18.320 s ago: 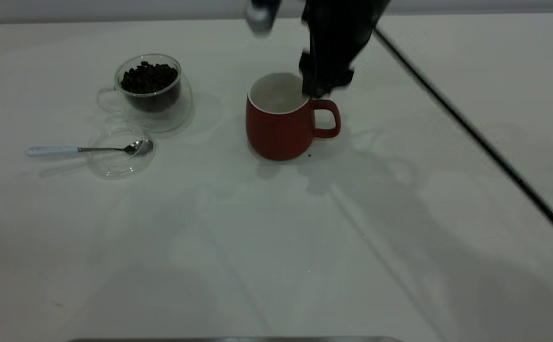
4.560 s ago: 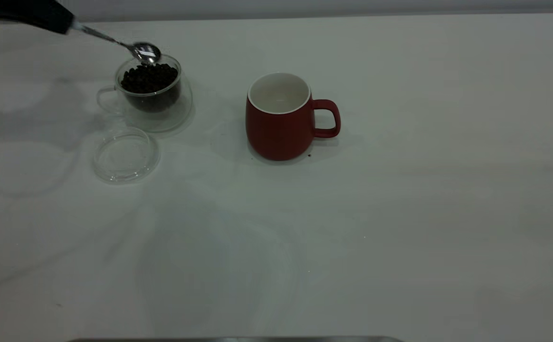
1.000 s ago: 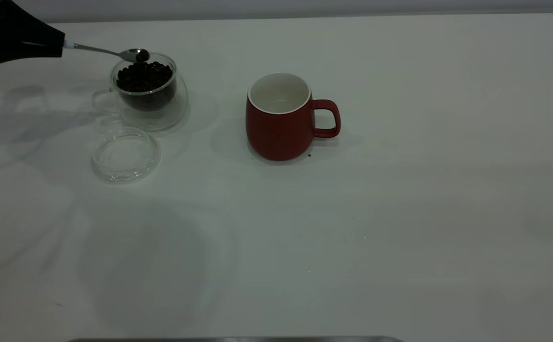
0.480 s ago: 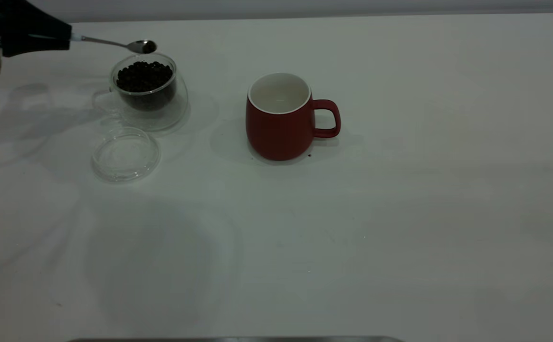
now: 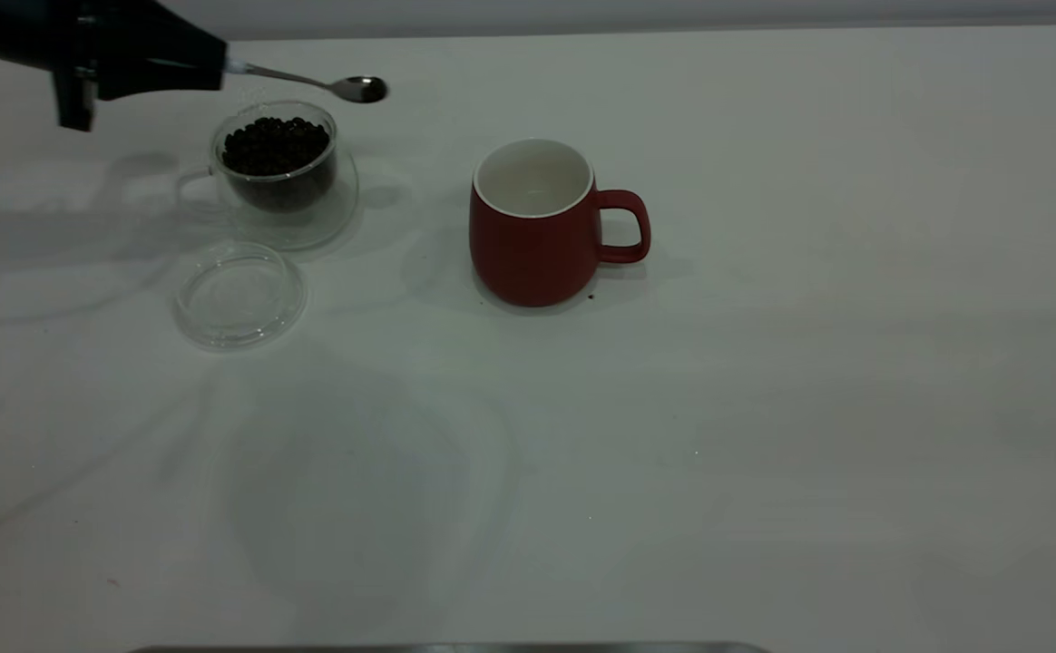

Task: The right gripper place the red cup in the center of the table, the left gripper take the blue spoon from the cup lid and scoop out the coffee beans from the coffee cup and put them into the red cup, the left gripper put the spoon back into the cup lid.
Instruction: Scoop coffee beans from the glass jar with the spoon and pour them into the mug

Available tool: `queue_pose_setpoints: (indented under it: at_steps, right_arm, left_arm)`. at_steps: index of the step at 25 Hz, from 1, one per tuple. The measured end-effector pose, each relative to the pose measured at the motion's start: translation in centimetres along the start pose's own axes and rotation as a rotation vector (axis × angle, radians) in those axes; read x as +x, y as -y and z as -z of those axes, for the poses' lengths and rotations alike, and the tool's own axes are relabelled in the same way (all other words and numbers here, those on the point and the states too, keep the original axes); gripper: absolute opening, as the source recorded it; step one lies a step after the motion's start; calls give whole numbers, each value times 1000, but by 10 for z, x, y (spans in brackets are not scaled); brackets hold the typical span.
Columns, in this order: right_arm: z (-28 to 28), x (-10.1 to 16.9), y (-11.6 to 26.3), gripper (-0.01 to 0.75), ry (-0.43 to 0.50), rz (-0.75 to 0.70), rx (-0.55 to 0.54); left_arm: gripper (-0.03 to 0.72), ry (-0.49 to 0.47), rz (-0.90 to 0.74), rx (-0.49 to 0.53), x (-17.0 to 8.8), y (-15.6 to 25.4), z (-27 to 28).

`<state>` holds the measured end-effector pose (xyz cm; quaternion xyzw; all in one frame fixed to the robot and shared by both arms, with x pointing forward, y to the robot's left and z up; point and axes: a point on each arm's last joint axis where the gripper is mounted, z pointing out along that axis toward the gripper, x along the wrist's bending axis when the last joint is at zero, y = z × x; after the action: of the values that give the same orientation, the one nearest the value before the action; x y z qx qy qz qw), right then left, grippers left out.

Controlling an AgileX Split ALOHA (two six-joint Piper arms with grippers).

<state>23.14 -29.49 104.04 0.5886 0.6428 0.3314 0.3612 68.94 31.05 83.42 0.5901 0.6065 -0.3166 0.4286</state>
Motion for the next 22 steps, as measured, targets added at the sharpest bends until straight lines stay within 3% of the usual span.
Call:
queue_pose_setpoints:
  at_steps: [22]
  right_arm:
    - [0, 0, 0, 587, 0, 0, 0]
  left_arm:
    - [114, 28, -74, 149, -36, 12, -69]
